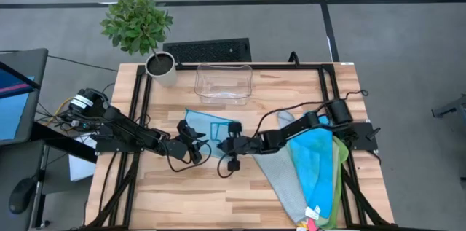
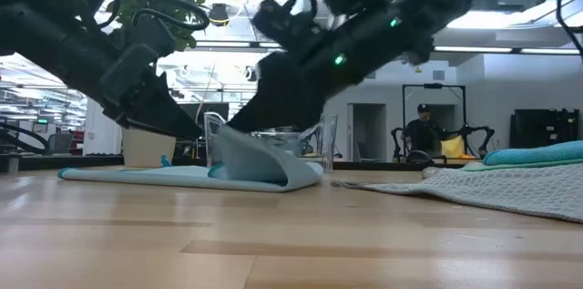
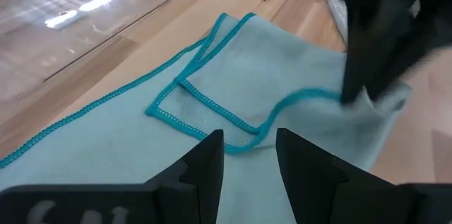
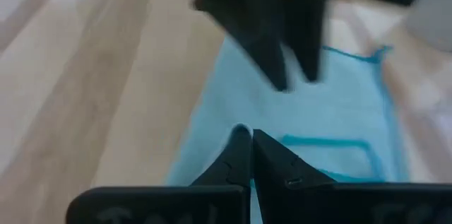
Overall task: Fold microfiber towels
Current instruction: Fold the light blue microfiber cloth
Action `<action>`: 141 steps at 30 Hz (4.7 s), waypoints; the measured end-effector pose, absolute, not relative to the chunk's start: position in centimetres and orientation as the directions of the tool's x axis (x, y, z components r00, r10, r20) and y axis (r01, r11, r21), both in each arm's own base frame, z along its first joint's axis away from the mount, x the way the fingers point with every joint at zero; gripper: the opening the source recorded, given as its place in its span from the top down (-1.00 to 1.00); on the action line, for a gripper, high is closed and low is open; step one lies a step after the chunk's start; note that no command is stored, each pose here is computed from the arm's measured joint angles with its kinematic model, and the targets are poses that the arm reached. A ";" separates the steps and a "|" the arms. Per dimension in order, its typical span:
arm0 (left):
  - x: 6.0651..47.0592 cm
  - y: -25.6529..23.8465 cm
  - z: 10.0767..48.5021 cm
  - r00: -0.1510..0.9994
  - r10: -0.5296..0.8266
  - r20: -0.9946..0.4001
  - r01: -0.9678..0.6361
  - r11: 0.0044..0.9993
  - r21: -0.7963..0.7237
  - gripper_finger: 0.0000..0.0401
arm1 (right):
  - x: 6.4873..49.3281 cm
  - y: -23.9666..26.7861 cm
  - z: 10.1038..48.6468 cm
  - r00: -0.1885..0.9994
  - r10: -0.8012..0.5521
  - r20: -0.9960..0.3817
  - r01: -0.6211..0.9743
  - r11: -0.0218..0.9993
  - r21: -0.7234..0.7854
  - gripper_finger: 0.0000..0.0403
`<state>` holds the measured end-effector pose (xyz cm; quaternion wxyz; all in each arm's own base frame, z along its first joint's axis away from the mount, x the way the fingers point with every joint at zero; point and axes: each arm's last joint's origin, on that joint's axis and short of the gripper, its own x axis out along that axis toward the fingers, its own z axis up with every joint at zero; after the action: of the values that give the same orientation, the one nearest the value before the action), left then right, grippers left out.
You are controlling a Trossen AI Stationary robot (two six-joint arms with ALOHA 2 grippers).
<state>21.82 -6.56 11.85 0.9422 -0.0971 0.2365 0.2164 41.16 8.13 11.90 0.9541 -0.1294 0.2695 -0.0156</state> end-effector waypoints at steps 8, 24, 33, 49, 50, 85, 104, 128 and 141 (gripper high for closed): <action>21.8 -6.5 11.8 0.792 0.367 -0.488 -0.464 0.881 -0.090 0.39 | 41.7 7.3 12.0 0.860 -0.064 -0.507 -0.062 0.972 -0.227 0.84; 22.3 -7.0 12.4 0.839 0.295 -0.458 -0.417 0.889 -0.190 0.39 | 42.7 6.5 9.8 0.861 -0.041 -0.508 -0.064 0.980 -0.187 0.76; 22.2 -7.7 12.6 0.856 0.254 -0.451 -0.379 0.901 -0.213 0.39 | 43.1 6.5 9.1 0.852 -0.039 -0.522 -0.067 0.981 -0.183 0.61; 22.2 -7.7 12.6 0.856 0.254 -0.451 -0.384 0.896 -0.225 0.39 | 43.3 6.9 10.8 0.870 -0.031 -0.492 -0.099 0.967 -0.235 -0.04; 22.2 -7.7 12.6 0.856 0.253 -0.451 -0.384 0.895 -0.226 0.39 | 43.2 6.9 11.4 0.873 -0.031 -0.487 -0.102 0.965 -0.243 -0.08; 22.6 -8.5 10.0 0.837 0.242 -0.490 -0.382 0.901 -0.207 0.39 | 45.1 -4.6 11.9 0.800 -0.005 -0.600 -0.204 0.938 -0.281 -0.19; 22.4 -8.4 9.7 0.817 0.255 -0.516 -0.399 0.897 -0.189 0.39 | 45.6 -5.3 10.6 0.751 -0.007 -0.661 -0.211 0.945 -0.249 -0.18; 22.3 -8.3 9.5 0.806 0.262 -0.531 -0.411 0.894 -0.181 0.39 | 45.5 -5.3 10.2 0.732 -0.016 -0.681 -0.197 0.952 -0.235 0.85; 22.2 -8.3 9.4 0.798 0.265 -0.541 -0.417 0.892 -0.177 0.39 | 45.2 -5.5 10.3 0.700 -0.091 -0.709 -0.148 0.952 -0.269 0.83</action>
<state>22.18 -8.26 9.41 0.9371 -0.1452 0.2602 0.1820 45.16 -5.51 10.32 0.9088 -0.1547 0.3871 0.0158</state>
